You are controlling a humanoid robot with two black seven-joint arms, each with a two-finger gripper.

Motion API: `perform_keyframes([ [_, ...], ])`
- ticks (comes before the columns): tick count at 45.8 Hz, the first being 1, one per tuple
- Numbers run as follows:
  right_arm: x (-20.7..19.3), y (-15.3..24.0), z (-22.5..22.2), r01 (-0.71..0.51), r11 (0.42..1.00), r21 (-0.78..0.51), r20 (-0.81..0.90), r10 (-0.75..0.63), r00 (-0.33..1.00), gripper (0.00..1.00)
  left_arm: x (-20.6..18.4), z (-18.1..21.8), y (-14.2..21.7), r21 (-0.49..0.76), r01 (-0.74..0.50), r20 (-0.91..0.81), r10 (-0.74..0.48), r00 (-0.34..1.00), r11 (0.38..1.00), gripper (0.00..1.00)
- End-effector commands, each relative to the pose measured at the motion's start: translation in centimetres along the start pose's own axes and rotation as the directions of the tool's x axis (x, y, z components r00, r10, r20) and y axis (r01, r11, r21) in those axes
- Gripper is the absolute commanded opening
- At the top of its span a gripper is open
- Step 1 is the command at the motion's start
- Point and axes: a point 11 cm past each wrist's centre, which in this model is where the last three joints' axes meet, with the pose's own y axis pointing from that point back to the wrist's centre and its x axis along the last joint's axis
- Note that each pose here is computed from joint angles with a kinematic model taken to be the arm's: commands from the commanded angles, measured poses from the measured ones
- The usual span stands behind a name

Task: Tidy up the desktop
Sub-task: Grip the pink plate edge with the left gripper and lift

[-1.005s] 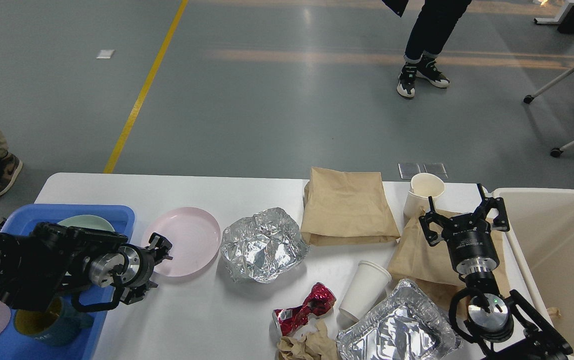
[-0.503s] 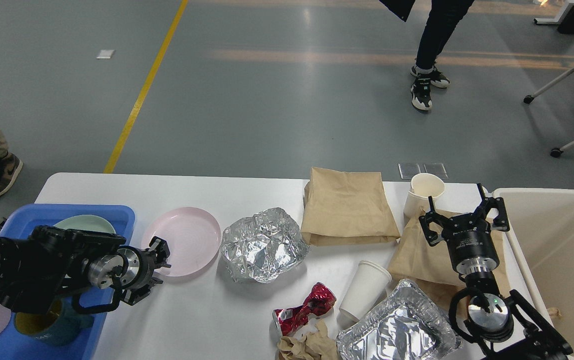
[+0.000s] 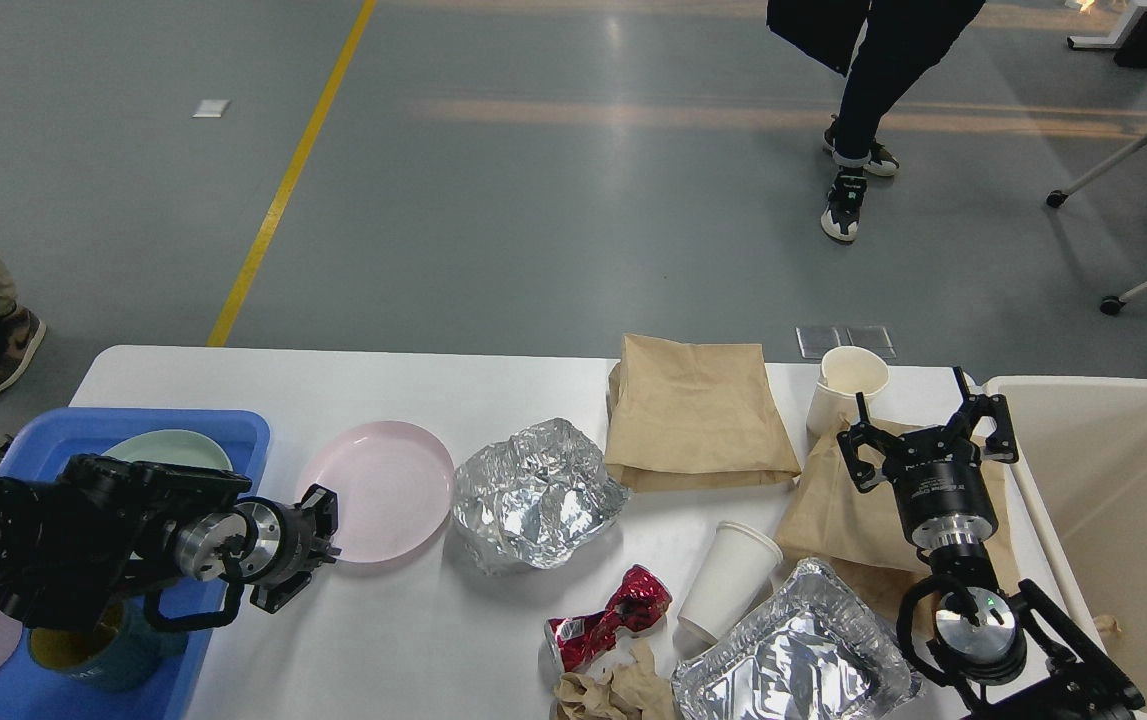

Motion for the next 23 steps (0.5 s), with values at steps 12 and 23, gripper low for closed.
perform_keyframes([
  [12, 0.0, 0.0, 0.0, 0.0, 1.0, -0.001, -0.001, 0.0, 1.0, 1.0, 1.0, -0.3, 0.5, 0.007, -0.009, -0.007, 0.009, 1.0, 1.0, 0.0],
  [23, 0.0, 0.0, 0.0, 0.0, 1.0, 0.0, 0.0, 0.0, 1.0, 1.0, 2.6, 1.6, 4.3, 0.052, 0.026, 0.035, -0.028, 0.999, 0.998, 0.0],
])
